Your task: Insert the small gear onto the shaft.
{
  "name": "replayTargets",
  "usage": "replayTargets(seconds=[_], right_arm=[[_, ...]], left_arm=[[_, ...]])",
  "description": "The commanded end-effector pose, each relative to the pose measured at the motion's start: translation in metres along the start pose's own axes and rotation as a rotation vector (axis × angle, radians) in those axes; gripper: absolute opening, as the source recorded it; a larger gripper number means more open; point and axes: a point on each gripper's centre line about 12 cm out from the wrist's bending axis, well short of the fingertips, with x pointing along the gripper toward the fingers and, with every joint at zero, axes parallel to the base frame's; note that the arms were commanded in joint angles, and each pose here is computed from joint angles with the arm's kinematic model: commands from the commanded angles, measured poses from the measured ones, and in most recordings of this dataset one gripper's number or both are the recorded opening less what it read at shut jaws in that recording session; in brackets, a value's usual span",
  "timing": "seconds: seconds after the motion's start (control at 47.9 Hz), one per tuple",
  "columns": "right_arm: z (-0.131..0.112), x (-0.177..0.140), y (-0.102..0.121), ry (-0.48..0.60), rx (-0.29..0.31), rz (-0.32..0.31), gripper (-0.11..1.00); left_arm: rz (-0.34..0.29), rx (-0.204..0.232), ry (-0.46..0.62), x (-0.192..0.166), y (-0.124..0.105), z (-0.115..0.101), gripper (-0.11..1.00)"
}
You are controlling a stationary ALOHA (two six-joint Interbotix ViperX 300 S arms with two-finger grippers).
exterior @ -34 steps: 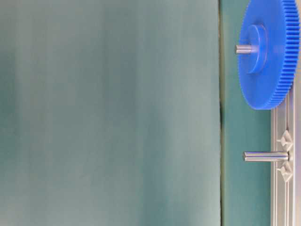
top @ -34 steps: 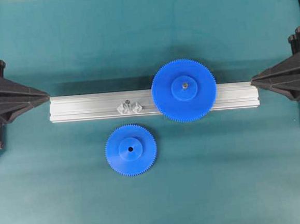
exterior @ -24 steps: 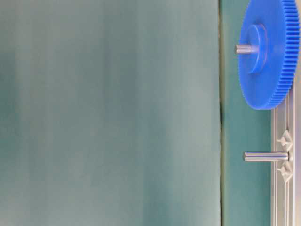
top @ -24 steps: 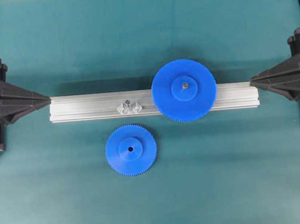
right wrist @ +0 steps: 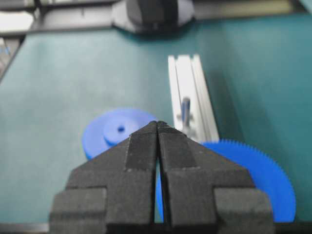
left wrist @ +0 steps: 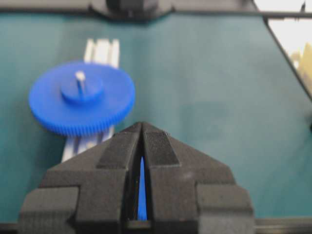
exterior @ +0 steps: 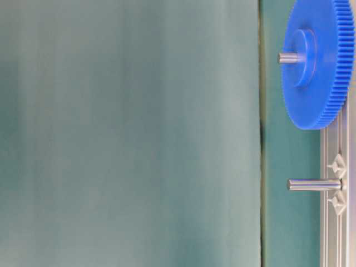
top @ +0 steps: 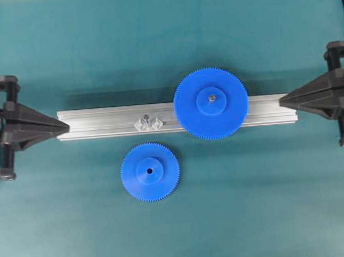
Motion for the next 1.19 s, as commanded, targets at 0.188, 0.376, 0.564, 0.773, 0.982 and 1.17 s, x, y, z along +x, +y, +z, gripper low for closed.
replayTargets(seconds=[0.188,0.376,0.564,0.773,0.982,1.17], right_arm=[[0.002,0.013,-0.001,0.067,0.038,-0.012,0.03],[-0.002,0.016,-0.002,0.122,0.046,-0.023,0.03],[-0.004,0.015,-0.007,0.163,0.051,-0.047,0.03],[-0.006,0.016,-0.012,0.200,0.058,-0.071,0.03],[-0.008,0.020,-0.015,0.237,0.062,-0.084,0.03],[-0.013,0.024,-0.015,0.274,0.063,-0.088,0.03]], left_arm=[[-0.033,0.006,0.081,0.017,-0.009,0.008,0.00],[-0.052,0.015,0.204,0.031,-0.015,0.004,0.00],[-0.051,0.016,0.272,0.050,-0.017,0.005,0.00],[-0.056,0.021,0.338,0.076,-0.021,0.000,0.00],[-0.067,0.034,0.465,0.098,-0.027,-0.011,0.00],[-0.065,0.036,0.520,0.113,-0.029,-0.015,0.00]])
